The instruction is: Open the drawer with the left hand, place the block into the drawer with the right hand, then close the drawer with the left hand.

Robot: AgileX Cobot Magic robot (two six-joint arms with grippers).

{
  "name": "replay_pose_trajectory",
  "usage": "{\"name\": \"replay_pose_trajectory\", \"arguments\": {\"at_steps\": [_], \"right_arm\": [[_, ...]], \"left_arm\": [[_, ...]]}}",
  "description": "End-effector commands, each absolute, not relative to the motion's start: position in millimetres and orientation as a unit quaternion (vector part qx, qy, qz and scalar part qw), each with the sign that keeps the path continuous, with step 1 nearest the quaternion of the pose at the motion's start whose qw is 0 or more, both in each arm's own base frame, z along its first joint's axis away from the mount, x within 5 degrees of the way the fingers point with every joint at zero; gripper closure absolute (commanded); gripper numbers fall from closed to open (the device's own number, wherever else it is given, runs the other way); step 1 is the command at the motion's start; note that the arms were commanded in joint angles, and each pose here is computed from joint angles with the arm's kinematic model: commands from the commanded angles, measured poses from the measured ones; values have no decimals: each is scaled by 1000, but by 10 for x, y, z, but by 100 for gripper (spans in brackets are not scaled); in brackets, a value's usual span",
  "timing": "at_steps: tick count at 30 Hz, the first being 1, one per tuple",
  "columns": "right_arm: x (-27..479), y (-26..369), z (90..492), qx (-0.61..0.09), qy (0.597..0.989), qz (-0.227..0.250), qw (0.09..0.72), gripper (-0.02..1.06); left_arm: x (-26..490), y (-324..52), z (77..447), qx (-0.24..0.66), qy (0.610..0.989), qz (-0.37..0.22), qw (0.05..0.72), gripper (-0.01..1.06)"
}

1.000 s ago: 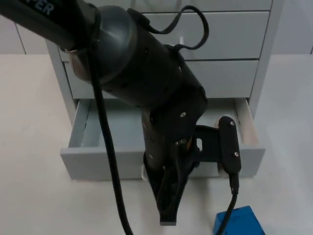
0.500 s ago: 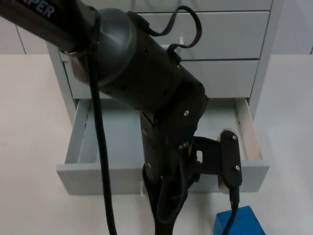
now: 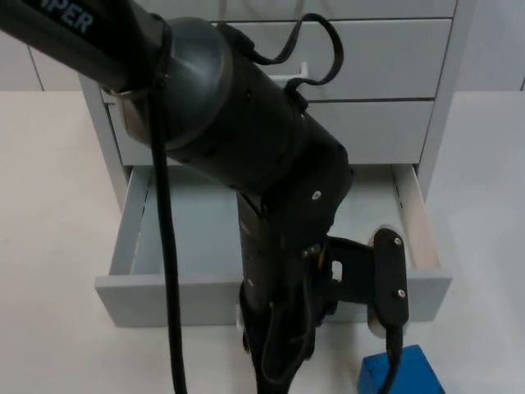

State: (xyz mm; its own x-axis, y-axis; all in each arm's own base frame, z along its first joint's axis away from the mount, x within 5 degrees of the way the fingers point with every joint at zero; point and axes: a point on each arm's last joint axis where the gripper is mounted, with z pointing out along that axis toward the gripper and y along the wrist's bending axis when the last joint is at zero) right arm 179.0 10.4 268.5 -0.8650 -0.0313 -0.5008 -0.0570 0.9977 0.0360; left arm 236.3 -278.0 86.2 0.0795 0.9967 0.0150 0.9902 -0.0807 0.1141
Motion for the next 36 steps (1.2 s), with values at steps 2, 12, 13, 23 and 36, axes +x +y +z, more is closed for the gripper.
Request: {"name": "replay_pose_trajectory", "arguments": {"at_steps": [2, 12, 13, 23, 36], "right_arm": [[1802, 97, 2703, -20, 964, 24, 265, -1], [1802, 97, 2703, -20, 964, 24, 265, -1], [1802, 97, 2703, -20, 964, 24, 265, -1], [1802, 97, 2703, -20, 964, 24, 265, -1], [1802, 97, 2703, -20, 964, 24, 265, -1]], "left_arm": [[2315, -2779, 818, 739, 672, 41, 25, 47], [2321, -2796, 1084, 727, 683, 34, 59, 35], [2322, -2797, 1117, 724, 686, 34, 64, 35], [2289, -2731, 1402, 699, 711, 40, 67, 35], [2217, -2485, 2301, 593, 789, -71, 146, 35]]}}
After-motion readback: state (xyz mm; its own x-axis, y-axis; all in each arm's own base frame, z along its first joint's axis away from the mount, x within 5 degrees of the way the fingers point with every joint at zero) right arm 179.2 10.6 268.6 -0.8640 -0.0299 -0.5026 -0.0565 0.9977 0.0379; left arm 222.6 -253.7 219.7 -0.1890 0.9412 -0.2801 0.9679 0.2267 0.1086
